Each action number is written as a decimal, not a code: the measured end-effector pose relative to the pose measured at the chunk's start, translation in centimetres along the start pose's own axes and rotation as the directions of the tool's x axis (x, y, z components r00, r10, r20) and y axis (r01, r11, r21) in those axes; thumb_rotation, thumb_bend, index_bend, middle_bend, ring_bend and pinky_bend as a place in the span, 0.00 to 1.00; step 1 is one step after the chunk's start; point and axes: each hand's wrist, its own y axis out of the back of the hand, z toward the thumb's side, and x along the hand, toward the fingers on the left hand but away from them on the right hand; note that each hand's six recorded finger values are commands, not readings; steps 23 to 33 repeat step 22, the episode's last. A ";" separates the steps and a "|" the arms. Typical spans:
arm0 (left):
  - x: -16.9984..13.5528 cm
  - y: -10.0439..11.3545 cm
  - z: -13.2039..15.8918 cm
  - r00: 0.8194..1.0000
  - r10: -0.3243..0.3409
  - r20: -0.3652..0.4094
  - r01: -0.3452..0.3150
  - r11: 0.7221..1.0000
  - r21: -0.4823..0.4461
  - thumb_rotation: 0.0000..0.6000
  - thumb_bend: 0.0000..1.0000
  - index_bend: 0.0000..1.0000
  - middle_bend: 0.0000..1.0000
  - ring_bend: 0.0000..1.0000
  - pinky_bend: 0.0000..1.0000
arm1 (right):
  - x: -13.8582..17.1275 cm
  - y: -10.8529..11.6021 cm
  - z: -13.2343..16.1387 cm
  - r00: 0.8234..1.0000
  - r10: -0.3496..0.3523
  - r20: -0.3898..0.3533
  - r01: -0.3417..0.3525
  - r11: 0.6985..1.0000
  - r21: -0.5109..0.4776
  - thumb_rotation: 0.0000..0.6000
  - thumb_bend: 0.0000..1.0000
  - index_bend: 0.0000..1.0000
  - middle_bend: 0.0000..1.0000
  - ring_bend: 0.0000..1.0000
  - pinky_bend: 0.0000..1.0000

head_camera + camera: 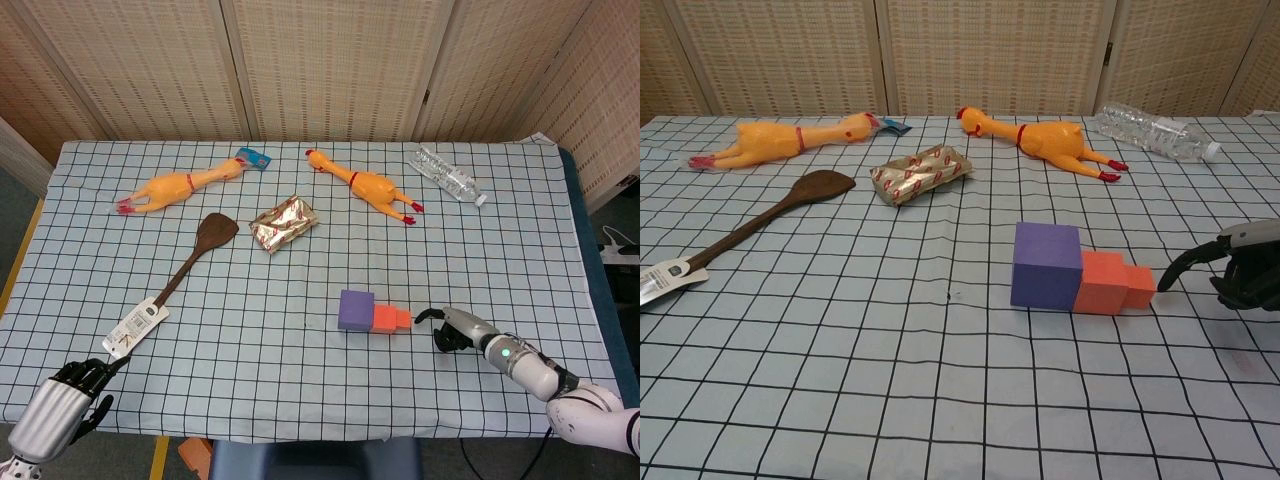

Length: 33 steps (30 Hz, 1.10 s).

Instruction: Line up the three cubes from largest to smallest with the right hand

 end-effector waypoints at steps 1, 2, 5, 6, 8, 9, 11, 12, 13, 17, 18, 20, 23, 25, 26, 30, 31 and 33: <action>0.0 0.0 0.0 1.000 0.000 0.000 0.000 1.000 0.000 1.00 0.45 0.19 0.40 0.32 0.43 | 0.2 0.2 -0.2 1.000 -0.011 0.000 0.011 1.000 0.005 1.00 0.67 0.23 0.93 0.98 0.99; 0.0 0.0 0.0 1.000 -0.001 0.000 0.001 1.000 0.000 1.00 0.45 0.19 0.40 0.32 0.43 | 0.4 0.4 -0.4 1.000 -0.022 -0.001 0.022 1.000 0.011 1.00 0.61 0.23 0.93 0.98 0.99; 0.0 -0.1 0.0 1.000 -0.004 -0.001 0.004 1.000 -0.002 1.00 0.45 0.19 0.40 0.32 0.43 | 1.2 1.4 -1.0 0.997 -0.077 -0.005 0.077 0.996 0.045 1.00 0.43 0.24 0.93 0.97 0.99; 0.1 -0.1 -0.1 1.000 -0.004 -0.002 0.004 1.000 -0.003 1.00 0.45 0.19 0.40 0.32 0.43 | 1.5 1.7 -1.2 0.995 -0.100 -0.009 0.100 0.993 0.056 1.00 0.40 0.25 0.93 0.96 0.99; 0.1 -0.1 -0.2 1.000 -0.006 -0.006 0.006 1.000 -0.003 1.00 0.45 0.19 0.40 0.32 0.43 | 2.0 2.6 -1.5 0.986 -0.165 -0.024 0.166 0.983 0.079 1.00 0.32 0.30 0.92 0.91 0.96; 0.1 -0.1 -0.3 1.000 -0.007 -0.010 0.007 1.000 -0.004 1.00 0.45 0.19 0.40 0.32 0.43 | 2.3 2.9 -1.6 0.980 -0.198 -0.032 0.200 0.976 0.088 1.00 0.30 0.31 0.91 0.88 0.95; 0.2 -0.1 -0.4 1.000 -0.008 -0.014 0.008 1.000 -0.002 1.00 0.45 0.19 0.40 0.32 0.43 | 3.0 3.8 -1.7 0.957 -0.285 -0.056 0.289 0.951 0.108 1.00 0.25 0.33 0.81 0.77 0.93; 0.2 -0.2 -0.4 1.000 -0.009 -0.015 0.009 1.000 -0.001 1.00 0.45 0.19 0.40 0.32 0.43 | 3.4 4.2 -1.8 0.944 -0.324 -0.066 0.330 0.937 0.117 1.00 0.24 0.33 0.77 0.74 0.92; 0.2 -0.2 -0.3 1.000 -0.010 -0.014 0.010 1.000 -0.001 1.00 0.45 0.19 0.40 0.32 0.43 | 3.9 4.6 -1.8 0.923 -0.378 -0.079 0.385 0.914 0.129 1.00 0.23 0.33 0.70 0.67 0.91; 0.2 -0.2 -0.2 1.000 -0.010 -0.010 0.010 1.000 0.006 1.00 0.45 0.19 0.40 0.32 0.43 | 5.7 5.5 -2.4 0.835 -0.540 -0.110 0.551 0.815 0.180 1.00 0.18 0.31 0.50 0.45 0.83; 0.2 -0.3 -0.3 1.000 -0.013 -0.013 0.013 1.000 0.007 1.00 0.45 0.19 0.40 0.32 0.43 | 6.0 5.5 -2.6 0.812 -0.573 -0.114 0.583 0.788 0.195 1.00 0.18 0.30 0.47 0.41 0.80; 0.3 -0.4 -0.4 1.000 -0.015 -0.019 0.015 1.000 0.008 1.00 0.45 0.19 0.40 0.32 0.43 | 6.8 5.5 -3.2 0.758 -0.642 -0.117 0.650 0.724 0.231 1.00 0.18 0.29 0.39 0.31 0.74; 0.4 -0.4 -0.4 1.000 -0.017 -0.023 0.017 1.000 0.010 1.00 0.45 0.19 0.40 0.32 0.43 | 7.2 5.3 -4.0 0.706 -0.699 -0.112 0.700 0.664 0.263 1.00 0.17 0.28 0.36 0.27 0.73; 0.4 -0.4 -0.4 1.000 -0.017 -0.023 0.017 1.000 0.010 1.00 0.45 0.19 0.40 0.32 0.43 | 7.2 5.3 -4.0 0.706 -0.699 -0.112 0.700 0.664 0.263 1.00 0.17 0.28 0.36 0.27 0.73; 0.4 -0.4 -0.4 1.000 -0.017 -0.023 0.017 1.000 0.010 1.00 0.45 0.19 0.40 0.32 0.43 | 7.2 5.3 -4.0 0.706 -0.699 -0.112 0.700 0.664 0.263 1.00 0.17 0.28 0.36 0.27 0.73; 0.4 -0.4 -0.4 1.000 -0.017 -0.023 0.017 1.000 0.010 1.00 0.45 0.19 0.40 0.32 0.43 | 7.2 5.3 -4.0 0.706 -0.699 -0.112 0.700 0.664 0.263 1.00 0.17 0.28 0.36 0.27 0.73; 0.4 -0.4 -0.4 1.000 -0.017 -0.023 0.017 1.000 0.010 1.00 0.45 0.19 0.40 0.32 0.43 | 7.2 5.3 -4.0 0.706 -0.699 -0.112 0.700 0.664 0.263 1.00 0.17 0.28 0.36 0.27 0.73; 0.4 -0.4 -0.4 1.000 -0.017 -0.023 0.017 1.000 0.010 1.00 0.45 0.19 0.40 0.32 0.43 | 7.2 5.3 -4.0 0.706 -0.699 -0.112 0.700 0.664 0.263 1.00 0.17 0.28 0.36 0.27 0.73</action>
